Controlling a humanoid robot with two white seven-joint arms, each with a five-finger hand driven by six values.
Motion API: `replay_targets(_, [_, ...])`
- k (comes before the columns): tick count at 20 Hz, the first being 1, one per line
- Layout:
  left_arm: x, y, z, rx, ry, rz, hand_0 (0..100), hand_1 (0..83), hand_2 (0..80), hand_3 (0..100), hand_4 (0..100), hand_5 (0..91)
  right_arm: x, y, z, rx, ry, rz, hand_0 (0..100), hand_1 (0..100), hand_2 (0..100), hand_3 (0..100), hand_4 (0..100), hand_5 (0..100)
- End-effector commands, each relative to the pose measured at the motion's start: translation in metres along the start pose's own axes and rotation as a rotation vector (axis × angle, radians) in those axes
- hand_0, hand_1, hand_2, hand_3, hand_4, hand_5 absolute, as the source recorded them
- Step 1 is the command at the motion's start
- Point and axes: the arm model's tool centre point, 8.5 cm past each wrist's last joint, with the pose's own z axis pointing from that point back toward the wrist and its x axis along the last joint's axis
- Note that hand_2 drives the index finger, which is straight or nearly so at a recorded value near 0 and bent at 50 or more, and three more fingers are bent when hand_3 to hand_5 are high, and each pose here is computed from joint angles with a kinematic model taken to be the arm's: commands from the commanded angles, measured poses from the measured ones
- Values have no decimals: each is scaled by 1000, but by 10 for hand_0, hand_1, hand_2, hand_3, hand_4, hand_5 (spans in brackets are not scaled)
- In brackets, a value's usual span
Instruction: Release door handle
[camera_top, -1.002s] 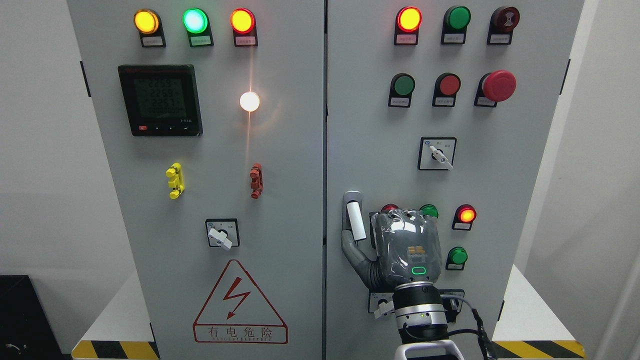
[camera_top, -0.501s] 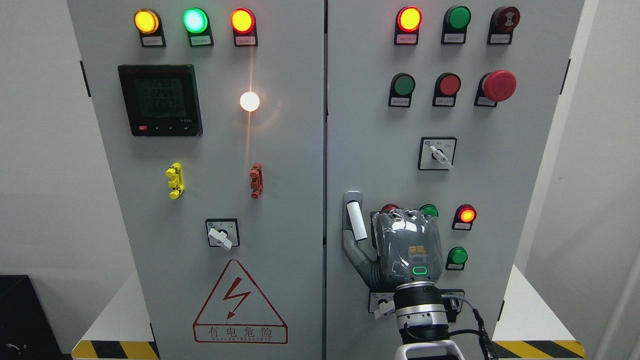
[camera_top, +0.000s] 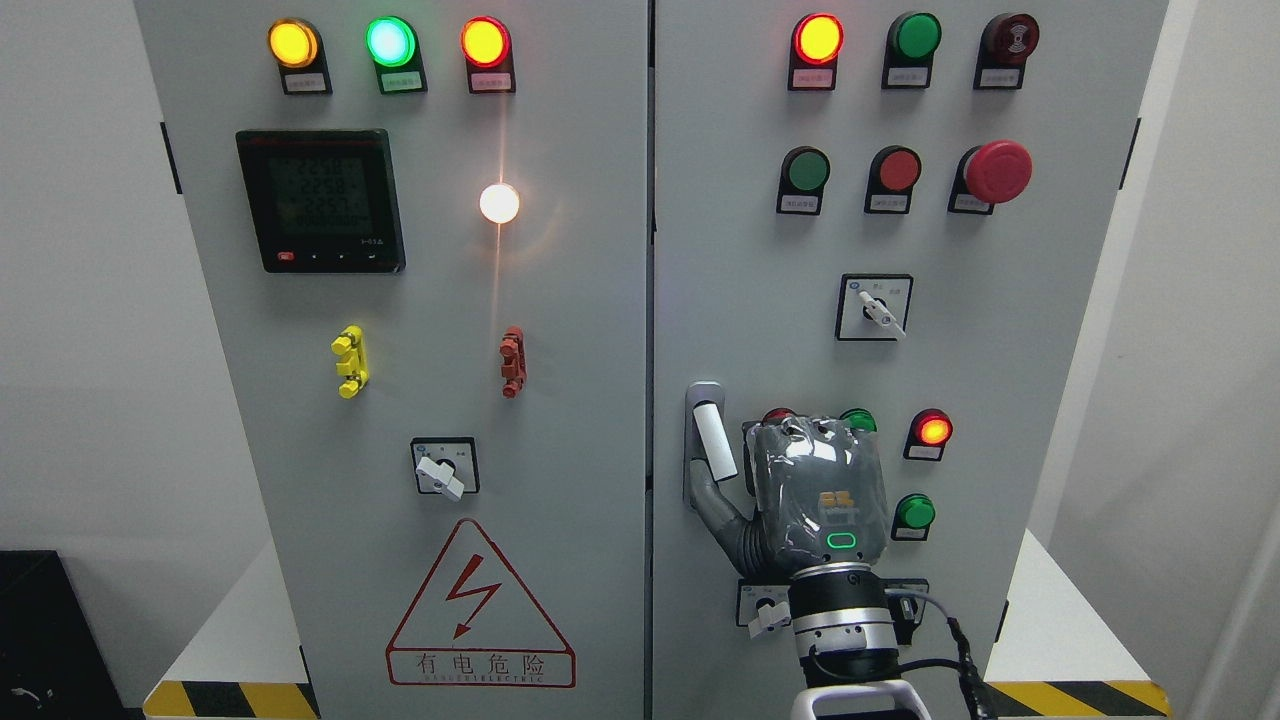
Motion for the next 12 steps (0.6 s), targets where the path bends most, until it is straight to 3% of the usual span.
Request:
replay_targets(1, [-11, 0, 1, 0, 16, 2, 120, 556, 0, 0, 0, 0, -1, -1, 0, -2, 9, 2, 460, 449, 901, 1000, 983, 986])
replay_targets(12, [-11, 0, 1, 0, 16, 2, 120, 556, 0, 0, 0, 0, -2, -3, 0, -7, 8, 5, 462, 461, 901, 1000, 987, 987])
